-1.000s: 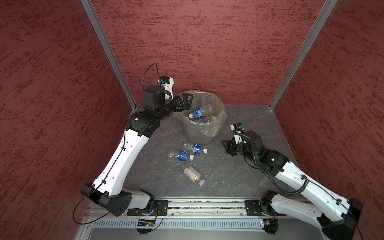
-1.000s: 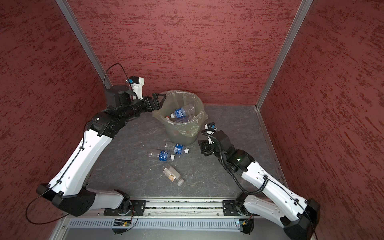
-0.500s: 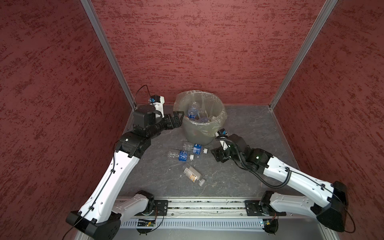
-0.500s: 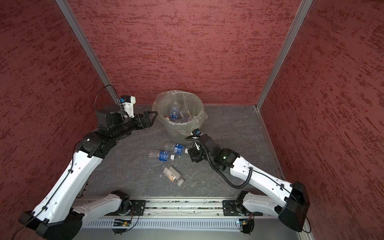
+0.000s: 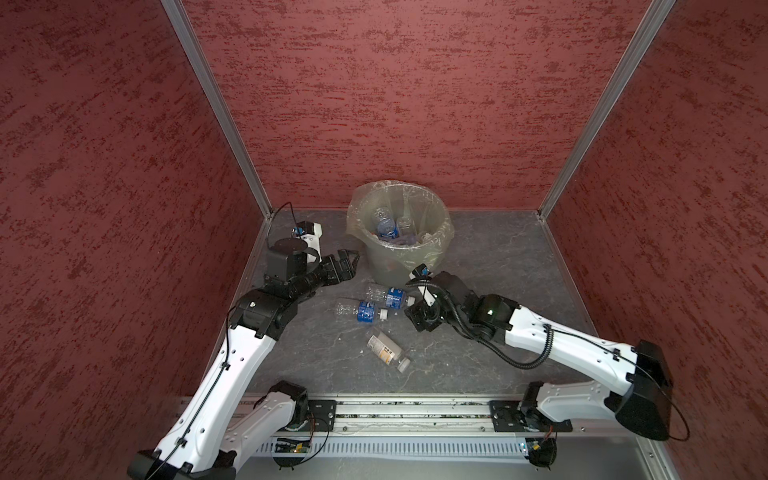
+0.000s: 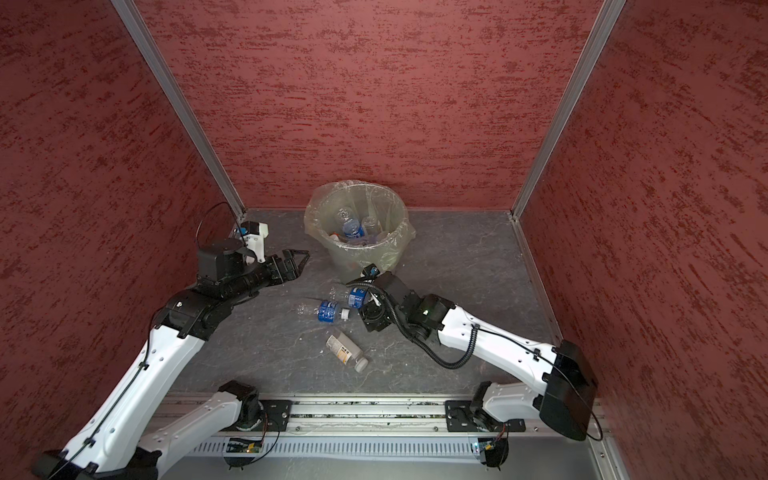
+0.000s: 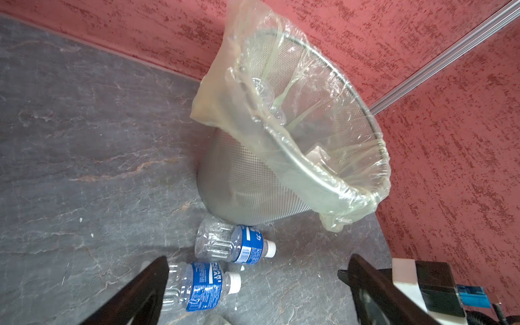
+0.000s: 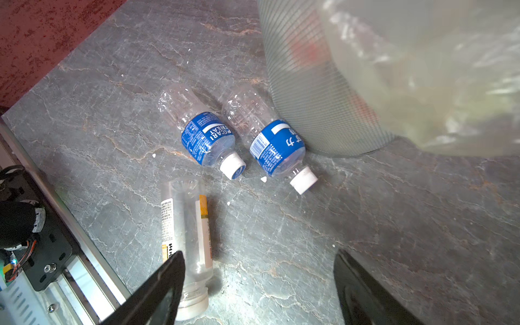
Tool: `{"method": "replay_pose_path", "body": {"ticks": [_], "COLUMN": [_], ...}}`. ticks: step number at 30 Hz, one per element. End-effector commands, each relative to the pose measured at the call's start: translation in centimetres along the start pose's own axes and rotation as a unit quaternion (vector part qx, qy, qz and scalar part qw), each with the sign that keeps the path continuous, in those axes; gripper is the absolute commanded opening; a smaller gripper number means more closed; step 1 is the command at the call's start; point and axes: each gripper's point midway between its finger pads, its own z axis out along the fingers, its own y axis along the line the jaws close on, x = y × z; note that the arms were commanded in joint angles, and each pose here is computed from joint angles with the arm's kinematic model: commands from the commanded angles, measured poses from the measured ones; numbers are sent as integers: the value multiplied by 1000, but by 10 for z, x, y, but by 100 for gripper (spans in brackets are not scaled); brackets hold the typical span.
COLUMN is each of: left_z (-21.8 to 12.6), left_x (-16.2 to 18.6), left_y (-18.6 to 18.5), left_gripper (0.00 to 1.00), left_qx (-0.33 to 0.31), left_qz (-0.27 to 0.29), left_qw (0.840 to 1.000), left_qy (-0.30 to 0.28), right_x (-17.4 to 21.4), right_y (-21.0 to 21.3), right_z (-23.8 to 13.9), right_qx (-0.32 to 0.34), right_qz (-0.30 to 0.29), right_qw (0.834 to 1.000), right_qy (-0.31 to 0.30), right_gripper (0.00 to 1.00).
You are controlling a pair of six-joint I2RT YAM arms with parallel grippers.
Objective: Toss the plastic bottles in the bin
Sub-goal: 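Lower the right gripper onto the yellow-labelled bottle while the left gripper withdraws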
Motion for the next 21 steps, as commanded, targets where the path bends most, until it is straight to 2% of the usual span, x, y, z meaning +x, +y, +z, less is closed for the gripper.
{"method": "replay_pose_path", "body": {"ticks": [1,21], "left_z": [-1,11], "left_x": [10,64], "left_y": [8,53], "left_gripper": [99,99], "left_qx": [-4,-33], "left_qz": [-16,-90], "left_qw": [1000,993], "left_qy": [8,64], "right_x": [-9,29], "right_y": [14,69], "right_z": [1,47], "right_qx": [-10,-48], "right_qz": [-11,-78], "right_qw": [1000,993], "right_qy": [-5,80], "right_gripper": [84,84]}}
